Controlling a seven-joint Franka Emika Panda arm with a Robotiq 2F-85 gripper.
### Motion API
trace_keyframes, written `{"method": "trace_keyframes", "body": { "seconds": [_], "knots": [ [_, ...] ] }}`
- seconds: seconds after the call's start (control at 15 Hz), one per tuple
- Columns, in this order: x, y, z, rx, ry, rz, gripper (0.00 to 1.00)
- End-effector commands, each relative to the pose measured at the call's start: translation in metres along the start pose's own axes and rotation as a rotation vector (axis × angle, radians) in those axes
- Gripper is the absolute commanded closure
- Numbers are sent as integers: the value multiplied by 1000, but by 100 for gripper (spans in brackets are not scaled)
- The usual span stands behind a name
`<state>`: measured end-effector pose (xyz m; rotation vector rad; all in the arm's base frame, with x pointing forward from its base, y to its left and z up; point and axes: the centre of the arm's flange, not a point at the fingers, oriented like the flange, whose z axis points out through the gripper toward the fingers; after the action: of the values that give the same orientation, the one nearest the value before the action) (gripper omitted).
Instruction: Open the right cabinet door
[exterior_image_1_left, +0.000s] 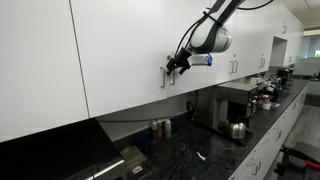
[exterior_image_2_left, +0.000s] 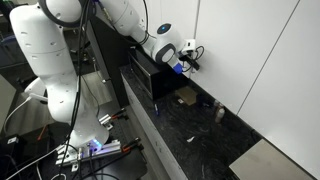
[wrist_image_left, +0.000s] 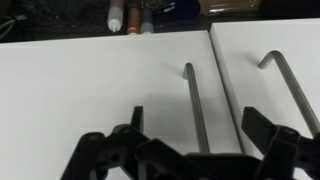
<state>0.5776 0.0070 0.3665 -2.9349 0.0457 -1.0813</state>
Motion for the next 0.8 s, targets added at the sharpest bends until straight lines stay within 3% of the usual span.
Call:
{"method": "trace_keyframes", "body": {
  "seconds": [0.0,0.07,0.13,0.27,0.73],
  "knots": [
    [8,-3,10,-11,-6,-20,0],
    [8,-3,11,-12,-7,-21,4],
    [7,-4,11,-12,-8,-25,26],
    [7,-5,10,-13,-7,-31,31],
    [8,-4,10,-17,-7,-38,81]
  ]
}}
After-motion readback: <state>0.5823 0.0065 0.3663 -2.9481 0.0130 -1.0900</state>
